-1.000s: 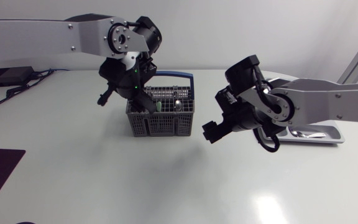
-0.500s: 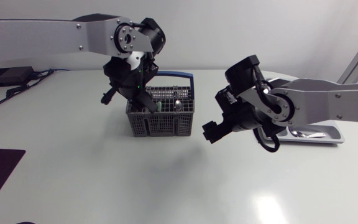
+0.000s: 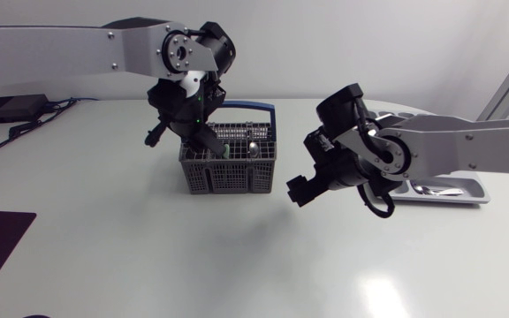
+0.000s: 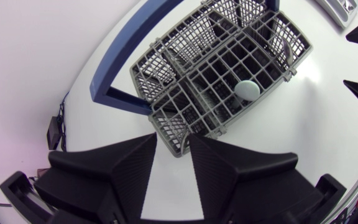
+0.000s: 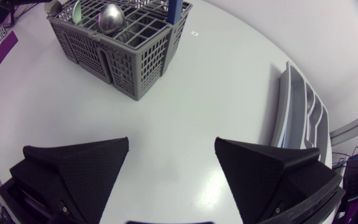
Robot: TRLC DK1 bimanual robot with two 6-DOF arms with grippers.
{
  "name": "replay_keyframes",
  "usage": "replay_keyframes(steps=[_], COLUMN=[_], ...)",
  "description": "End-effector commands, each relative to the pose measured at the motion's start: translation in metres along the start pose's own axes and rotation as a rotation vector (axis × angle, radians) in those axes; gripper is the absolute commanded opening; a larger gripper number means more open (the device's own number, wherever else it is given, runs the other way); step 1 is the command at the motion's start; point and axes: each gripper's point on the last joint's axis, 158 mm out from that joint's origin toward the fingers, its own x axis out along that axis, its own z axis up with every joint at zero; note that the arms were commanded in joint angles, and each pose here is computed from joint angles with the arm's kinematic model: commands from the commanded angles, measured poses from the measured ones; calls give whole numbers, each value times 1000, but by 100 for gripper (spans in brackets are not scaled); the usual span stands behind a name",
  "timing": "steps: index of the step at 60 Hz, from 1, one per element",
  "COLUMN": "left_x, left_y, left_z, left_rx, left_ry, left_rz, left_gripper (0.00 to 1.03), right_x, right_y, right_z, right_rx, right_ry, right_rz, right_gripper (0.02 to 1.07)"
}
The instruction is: Unload the cutlery basket into the drawer organizer.
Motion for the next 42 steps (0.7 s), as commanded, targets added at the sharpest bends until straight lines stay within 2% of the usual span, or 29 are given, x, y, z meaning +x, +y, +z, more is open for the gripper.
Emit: replay_keyframes(steps=[1,32,42], left_x=[4,17,21], left_y=[-3,-7,-6], left_z=[-6,-14,-16], left_rx=[-12,-6,-6], left_ry=[14,38,47], left_rz=[0,-3,-2], left_gripper=[36,35,31], right_x=[4,7,7], right_y=[2,3,3], right_z=[0,-5,-5], right_rx=[-19,-21,-20], right_ry=[7,16,13], right_rz=[-2,0,0], right_gripper=[102,102,102])
